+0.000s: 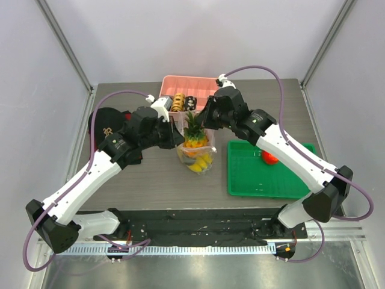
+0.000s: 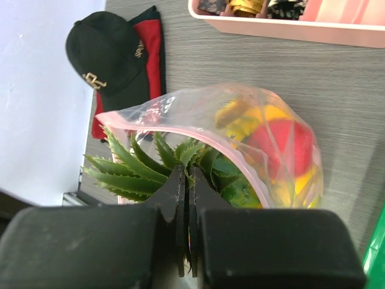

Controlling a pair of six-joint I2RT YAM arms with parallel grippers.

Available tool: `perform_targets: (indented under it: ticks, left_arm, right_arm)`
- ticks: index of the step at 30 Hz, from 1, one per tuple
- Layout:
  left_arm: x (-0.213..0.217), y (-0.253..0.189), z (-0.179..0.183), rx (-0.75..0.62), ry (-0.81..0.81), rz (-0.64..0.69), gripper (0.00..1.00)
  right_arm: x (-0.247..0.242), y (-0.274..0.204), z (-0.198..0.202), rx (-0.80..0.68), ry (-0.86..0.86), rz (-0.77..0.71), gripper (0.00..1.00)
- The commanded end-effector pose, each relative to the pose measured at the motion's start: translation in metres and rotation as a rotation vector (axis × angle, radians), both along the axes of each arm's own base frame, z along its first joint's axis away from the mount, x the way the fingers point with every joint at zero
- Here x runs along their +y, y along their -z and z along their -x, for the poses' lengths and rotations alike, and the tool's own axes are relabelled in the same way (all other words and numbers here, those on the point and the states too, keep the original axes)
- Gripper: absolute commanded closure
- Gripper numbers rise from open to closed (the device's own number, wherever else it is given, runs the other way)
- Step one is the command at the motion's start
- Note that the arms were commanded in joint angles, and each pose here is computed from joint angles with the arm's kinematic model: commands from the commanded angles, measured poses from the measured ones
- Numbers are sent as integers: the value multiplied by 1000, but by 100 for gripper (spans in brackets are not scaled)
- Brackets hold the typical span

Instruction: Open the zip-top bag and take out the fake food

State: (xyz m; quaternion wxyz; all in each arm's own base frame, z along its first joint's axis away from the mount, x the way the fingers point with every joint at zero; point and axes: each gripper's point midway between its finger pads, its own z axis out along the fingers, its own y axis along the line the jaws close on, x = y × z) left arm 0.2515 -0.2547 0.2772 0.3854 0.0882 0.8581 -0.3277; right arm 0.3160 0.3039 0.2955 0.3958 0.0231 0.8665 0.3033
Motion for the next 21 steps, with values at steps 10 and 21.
perform_targets:
  ticks: [10, 21]
  left_arm:
    - [8, -3, -14, 27, -107, -33, 100]
    - [-2, -9, -11, 15, -64, 33, 100]
  right_arm:
    - [-7, -123, 51, -411, -207, -309, 98]
    - [5, -214, 37, -471, -157, -581, 99]
